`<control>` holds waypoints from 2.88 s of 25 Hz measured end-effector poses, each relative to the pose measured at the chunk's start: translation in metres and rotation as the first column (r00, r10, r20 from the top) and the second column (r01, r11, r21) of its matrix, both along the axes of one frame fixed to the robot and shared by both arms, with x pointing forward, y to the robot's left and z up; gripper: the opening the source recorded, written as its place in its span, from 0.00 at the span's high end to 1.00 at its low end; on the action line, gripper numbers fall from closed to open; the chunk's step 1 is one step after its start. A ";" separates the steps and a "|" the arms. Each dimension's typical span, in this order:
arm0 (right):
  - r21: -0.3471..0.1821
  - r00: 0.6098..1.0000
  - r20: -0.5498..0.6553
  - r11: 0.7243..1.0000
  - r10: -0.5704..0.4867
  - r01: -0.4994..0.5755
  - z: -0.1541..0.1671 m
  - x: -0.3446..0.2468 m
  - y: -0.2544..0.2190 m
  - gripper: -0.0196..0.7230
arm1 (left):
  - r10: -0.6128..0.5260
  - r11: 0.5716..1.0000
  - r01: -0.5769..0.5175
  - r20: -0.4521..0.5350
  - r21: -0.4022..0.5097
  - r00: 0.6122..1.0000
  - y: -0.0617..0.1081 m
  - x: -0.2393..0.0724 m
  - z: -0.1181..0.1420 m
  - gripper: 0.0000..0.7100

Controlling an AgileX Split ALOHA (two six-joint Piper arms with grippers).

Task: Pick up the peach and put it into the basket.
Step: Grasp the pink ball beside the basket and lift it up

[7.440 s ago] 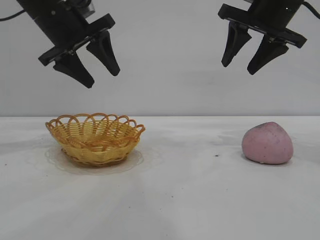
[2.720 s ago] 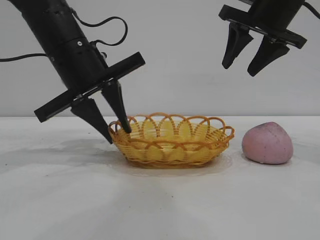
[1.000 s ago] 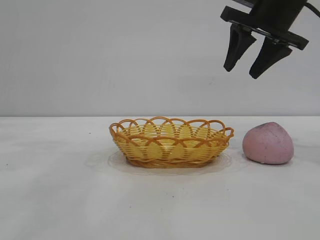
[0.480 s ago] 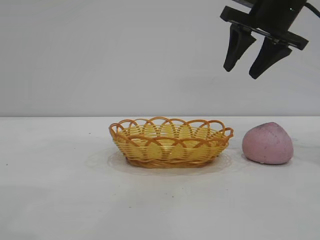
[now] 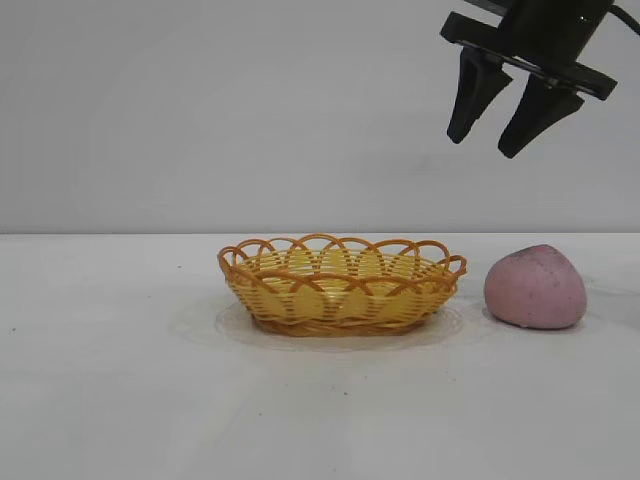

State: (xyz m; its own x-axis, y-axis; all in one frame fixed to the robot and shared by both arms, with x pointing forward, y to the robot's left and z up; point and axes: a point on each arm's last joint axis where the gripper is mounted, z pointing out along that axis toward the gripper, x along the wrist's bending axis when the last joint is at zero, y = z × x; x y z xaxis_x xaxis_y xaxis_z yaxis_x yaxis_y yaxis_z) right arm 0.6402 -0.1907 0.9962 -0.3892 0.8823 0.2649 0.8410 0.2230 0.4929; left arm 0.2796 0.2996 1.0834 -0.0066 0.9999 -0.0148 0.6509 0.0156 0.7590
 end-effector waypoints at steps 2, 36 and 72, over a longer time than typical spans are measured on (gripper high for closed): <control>-0.004 1.000 0.001 1.000 0.002 -0.002 0.000 0.000 0.000 0.39 | -0.004 1.000 0.004 0.034 0.007 0.999 -0.001 -0.010 -0.008 0.27; -0.034 0.971 -0.204 0.990 0.127 -0.137 -0.002 -0.023 -0.001 0.54 | -0.058 0.998 0.059 0.179 -0.001 0.982 -0.004 -0.049 -0.040 0.27; -0.304 0.908 -0.416 0.934 0.046 -0.187 -0.043 -0.018 0.019 0.97 | -0.063 0.998 0.066 0.179 -0.011 0.982 -0.005 -0.049 -0.040 0.27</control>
State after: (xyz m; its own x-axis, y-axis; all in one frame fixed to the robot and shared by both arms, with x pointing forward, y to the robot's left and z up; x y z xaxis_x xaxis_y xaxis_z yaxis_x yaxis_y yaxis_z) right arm 0.6220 -0.1720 0.9531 -0.4188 0.9000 0.1209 0.9069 0.4214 0.0047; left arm 0.2303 0.2946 1.0431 0.0619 0.9977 -0.0263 0.5048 -0.0085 0.8632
